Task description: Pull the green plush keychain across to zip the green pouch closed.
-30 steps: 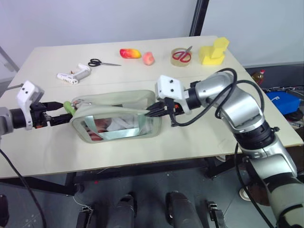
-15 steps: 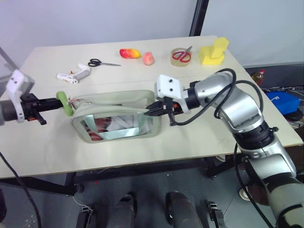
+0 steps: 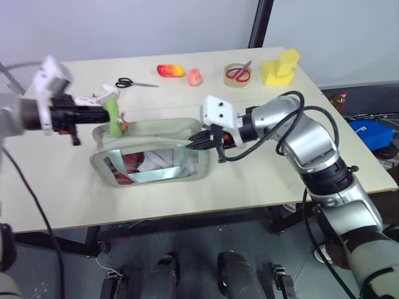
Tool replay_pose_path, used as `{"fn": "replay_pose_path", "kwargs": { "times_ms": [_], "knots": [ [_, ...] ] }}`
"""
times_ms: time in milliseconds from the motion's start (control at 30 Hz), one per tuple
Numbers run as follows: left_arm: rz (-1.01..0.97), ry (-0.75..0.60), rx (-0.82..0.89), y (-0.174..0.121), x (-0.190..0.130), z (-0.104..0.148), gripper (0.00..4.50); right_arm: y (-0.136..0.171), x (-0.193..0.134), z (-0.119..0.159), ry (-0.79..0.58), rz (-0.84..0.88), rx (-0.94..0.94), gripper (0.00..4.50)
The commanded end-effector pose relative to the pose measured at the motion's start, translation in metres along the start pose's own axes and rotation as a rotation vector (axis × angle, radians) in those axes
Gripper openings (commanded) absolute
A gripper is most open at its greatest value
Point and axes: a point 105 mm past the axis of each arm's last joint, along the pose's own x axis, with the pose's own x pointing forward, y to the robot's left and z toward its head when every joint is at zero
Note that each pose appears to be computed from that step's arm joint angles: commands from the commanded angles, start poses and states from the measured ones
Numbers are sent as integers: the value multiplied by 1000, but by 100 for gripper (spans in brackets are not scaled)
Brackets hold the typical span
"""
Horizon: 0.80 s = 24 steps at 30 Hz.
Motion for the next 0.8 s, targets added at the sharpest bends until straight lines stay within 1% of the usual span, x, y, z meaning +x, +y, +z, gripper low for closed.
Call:
{"fn": "replay_pose_path", "kwargs": {
  "times_ms": [33,67,167,267,300,333,367,400,533,633,700,800],
  "knots": [
    [-58,-4,90,-6,6,17,6,3,2,6,-13,1,-15,0],
    [-67,-5,96,-7,7,18,6,2,2,6,-13,0,-14,0],
    [-83,-30,117,-8,9,29,96,1,3,6,-14,-2,-11,0],
    [-67,-36,145,-6,6,37,238,1,4,6,-15,-2,-10,0],
    [-54,-34,157,-5,3,40,290,1,4,6,-16,-1,-13,0],
    [-46,-30,167,-4,-1,42,329,1,5,6,-18,0,-14,0],
    [-43,-27,172,-4,-3,44,383,1,5,6,-18,0,-15,0],
    [-25,-16,192,-2,-9,47,427,0,5,6,-20,2,-16,0],
    [70,23,248,6,-41,60,427,0,7,6,-25,9,-23,0],
    [117,44,237,3,-60,62,427,-1,8,7,-31,15,-27,0],
    [103,47,209,-8,-63,59,427,-1,9,7,-34,18,-29,0],
    [100,50,178,-25,-59,48,427,-1,11,7,-38,25,-30,0]
  ]
}}
